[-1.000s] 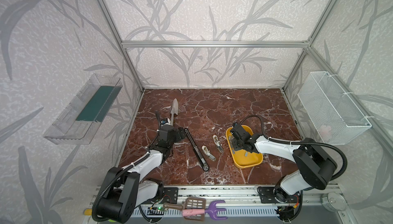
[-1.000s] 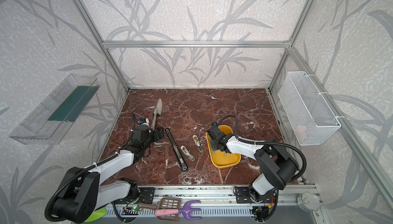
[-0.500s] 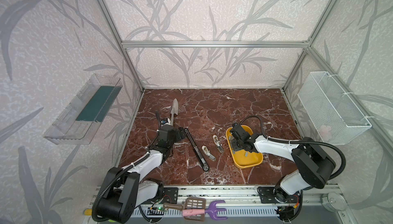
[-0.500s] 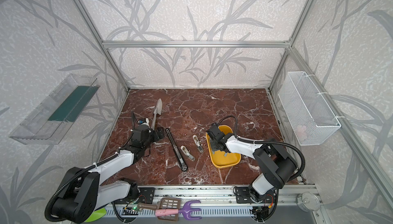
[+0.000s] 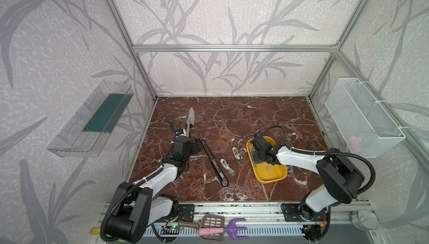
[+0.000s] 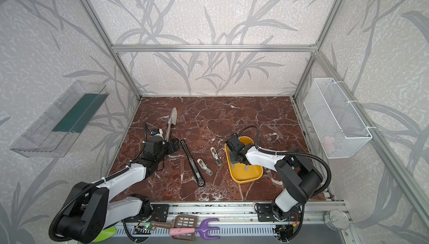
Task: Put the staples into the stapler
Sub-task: 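Lower the open right gripper onto a staple strip in the yellow tray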
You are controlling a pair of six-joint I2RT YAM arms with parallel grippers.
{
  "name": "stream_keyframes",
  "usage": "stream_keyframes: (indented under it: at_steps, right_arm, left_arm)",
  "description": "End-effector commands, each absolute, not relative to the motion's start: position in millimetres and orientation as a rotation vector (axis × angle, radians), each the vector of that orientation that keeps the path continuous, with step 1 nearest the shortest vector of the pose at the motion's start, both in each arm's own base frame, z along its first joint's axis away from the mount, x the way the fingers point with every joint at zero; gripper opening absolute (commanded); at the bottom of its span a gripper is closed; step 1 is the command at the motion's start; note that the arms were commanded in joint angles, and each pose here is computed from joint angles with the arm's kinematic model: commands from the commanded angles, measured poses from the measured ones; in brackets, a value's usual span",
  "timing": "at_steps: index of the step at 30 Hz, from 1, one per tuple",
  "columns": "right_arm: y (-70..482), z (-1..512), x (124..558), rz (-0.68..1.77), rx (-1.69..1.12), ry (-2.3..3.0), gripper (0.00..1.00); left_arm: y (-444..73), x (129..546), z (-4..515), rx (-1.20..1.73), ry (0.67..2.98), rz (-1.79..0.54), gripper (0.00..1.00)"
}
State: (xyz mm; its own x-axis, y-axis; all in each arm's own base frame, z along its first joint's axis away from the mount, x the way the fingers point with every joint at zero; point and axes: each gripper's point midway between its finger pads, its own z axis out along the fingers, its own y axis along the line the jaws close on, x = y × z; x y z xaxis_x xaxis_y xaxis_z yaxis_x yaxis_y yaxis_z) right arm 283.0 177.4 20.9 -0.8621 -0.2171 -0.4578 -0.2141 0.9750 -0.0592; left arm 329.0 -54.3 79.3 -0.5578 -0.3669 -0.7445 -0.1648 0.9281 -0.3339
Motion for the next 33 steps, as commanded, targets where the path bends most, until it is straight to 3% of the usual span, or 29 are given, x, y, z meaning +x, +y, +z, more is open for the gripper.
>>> stream_keyframes:
  at_steps: [1, 5, 19, 22, 33]
  right_arm:
    - [175.8, 17.7, 282.1, -0.027, -0.298, 2.680, 0.18]
    - [175.7, 15.7, 282.4, -0.039, -0.302, 2.690, 0.25]
    - [175.6, 12.6, 281.6, -0.049, -0.308, 2.705, 0.21]
    - [174.5, 12.1, 281.9, -0.062, -0.308, 2.708, 0.26]
    - [176.9, 10.8, 281.4, -0.050, -0.319, 2.714, 0.18]
  left_arm:
    - [-54.2, 333.0, 86.7, -0.359, 2.142, -0.281, 0.95]
    - [-54.5, 333.1, 86.7, -0.360, 2.142, -0.284, 0.95]
    - [-54.8, 333.4, 86.5, -0.359, 2.142, -0.285, 0.95]
    - [-55.0, 333.3, 86.4, -0.359, 2.142, -0.287, 0.95]
    - [-55.7, 333.1, 86.1, -0.355, 2.144, -0.288, 0.95]
